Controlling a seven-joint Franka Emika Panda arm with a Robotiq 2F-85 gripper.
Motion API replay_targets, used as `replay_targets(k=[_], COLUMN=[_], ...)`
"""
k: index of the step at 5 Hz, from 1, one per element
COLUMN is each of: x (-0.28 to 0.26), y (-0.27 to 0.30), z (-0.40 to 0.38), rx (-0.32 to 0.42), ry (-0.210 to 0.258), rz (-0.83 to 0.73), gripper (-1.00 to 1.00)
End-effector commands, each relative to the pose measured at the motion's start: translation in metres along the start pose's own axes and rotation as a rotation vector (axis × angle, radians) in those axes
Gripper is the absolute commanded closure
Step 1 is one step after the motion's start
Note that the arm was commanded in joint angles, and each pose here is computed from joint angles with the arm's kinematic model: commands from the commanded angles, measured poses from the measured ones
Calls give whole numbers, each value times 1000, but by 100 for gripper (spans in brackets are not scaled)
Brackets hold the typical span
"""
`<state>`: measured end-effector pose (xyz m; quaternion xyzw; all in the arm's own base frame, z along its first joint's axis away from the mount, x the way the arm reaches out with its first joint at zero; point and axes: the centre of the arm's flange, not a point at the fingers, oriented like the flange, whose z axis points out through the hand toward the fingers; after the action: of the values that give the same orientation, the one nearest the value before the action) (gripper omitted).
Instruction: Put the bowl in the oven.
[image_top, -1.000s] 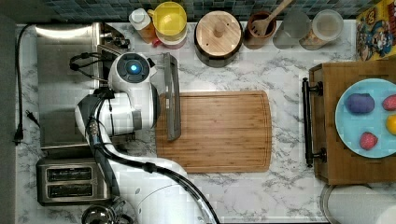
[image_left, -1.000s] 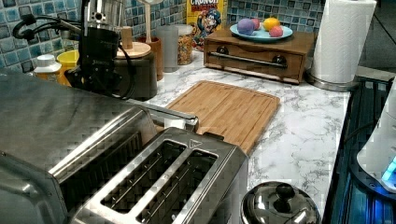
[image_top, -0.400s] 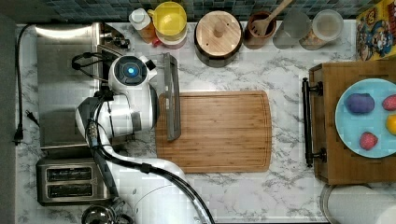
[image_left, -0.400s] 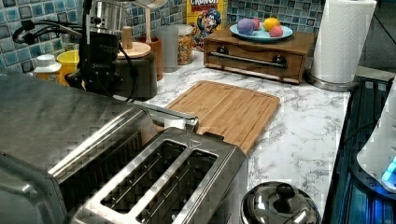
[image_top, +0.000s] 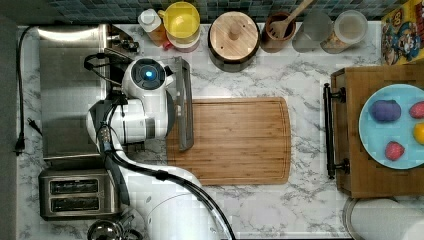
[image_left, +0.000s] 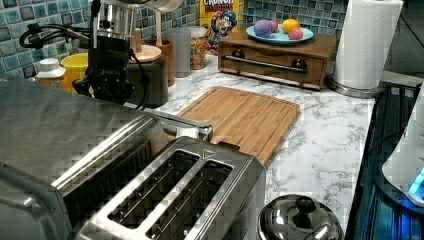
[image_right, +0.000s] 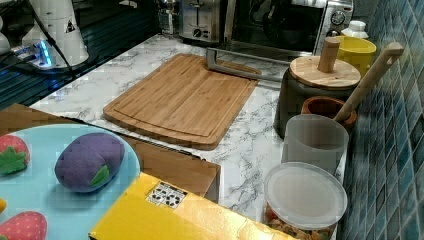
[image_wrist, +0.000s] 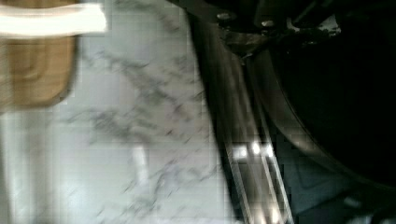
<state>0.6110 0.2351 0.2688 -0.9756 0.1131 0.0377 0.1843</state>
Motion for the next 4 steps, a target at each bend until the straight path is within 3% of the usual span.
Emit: replay_targets(k=[1, 2, 4], x=[-22, -16, -6], y=[-45, -34, -10], z=[19, 9, -53], rx=[21, 31, 185], ry=[-16, 1, 69], rz=[-51, -6, 69], gripper=[0, 0, 0])
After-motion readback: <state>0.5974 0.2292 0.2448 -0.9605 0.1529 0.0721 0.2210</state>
